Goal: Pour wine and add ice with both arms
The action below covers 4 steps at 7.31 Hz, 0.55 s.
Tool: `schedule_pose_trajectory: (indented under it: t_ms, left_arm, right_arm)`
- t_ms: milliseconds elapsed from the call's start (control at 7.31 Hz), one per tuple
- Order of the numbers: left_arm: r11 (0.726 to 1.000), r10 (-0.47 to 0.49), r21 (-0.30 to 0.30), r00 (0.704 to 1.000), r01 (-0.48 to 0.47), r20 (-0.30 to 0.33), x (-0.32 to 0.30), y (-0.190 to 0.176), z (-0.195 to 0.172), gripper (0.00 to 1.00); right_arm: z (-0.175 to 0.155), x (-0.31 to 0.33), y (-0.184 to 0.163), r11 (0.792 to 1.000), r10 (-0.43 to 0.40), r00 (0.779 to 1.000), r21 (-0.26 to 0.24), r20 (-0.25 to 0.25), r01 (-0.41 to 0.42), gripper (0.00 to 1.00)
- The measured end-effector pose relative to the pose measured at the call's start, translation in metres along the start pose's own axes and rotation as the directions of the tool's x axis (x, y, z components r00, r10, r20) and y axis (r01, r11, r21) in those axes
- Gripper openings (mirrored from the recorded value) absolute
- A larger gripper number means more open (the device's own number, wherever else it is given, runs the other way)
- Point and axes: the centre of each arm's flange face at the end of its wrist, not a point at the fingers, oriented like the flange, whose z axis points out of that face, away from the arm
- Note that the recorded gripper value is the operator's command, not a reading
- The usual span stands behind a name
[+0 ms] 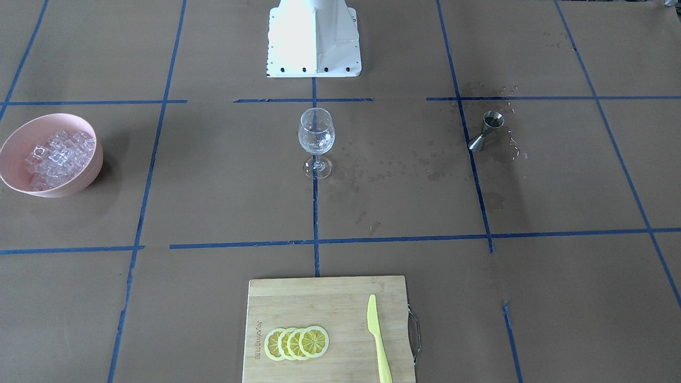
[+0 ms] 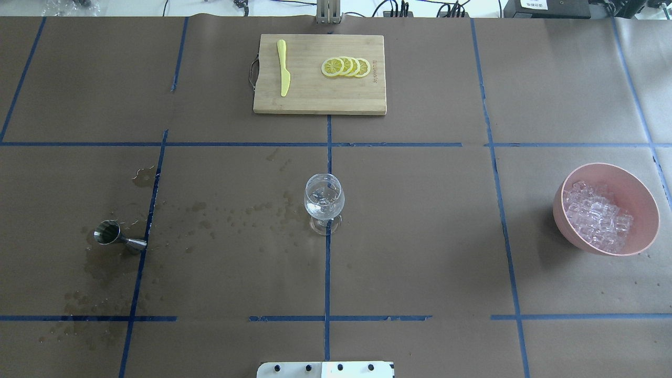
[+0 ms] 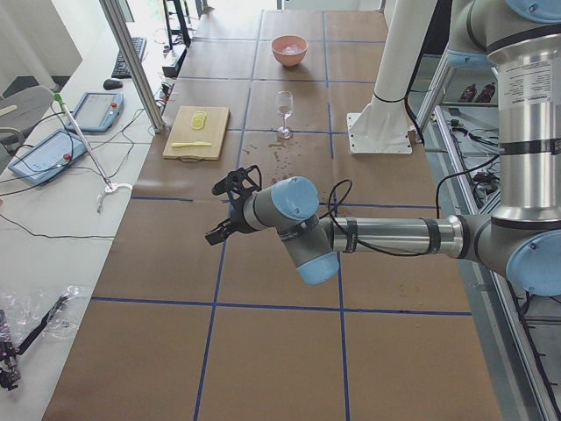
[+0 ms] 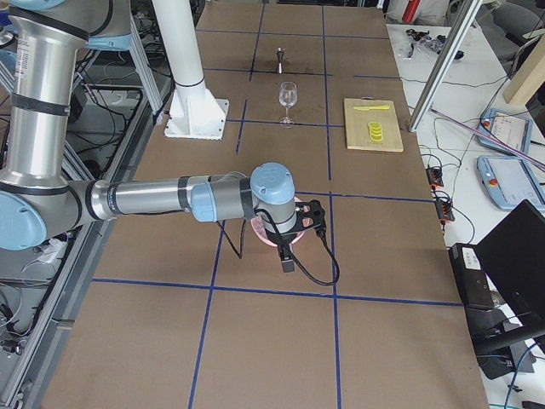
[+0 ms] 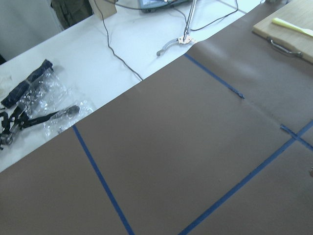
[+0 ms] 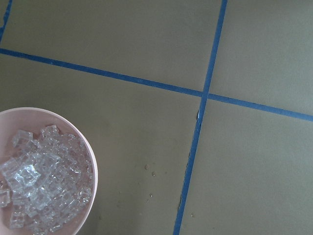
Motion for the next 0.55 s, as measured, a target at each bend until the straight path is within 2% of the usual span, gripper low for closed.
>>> schedule_pose_trajectory:
  t_ms: [274,547]
  left_arm:
    - [0.992,-0.092,0.085,0.996,0.092,-0.002,0.079,-0.031,0.051,1.0]
    - [0.97,-0.162,0.185,0.987,0.161,-0.006,0.148,-0.029,0.092,1.0]
  right_arm:
    - [-0.002,-0.002,-0.001,1.0,-0.005,1.0,0.003,-0.001,0.005,1.0]
    - [-0.002,-0.002,-0.001,1.0,-0.003,1.0,0.004,-0.001,0.003,1.0]
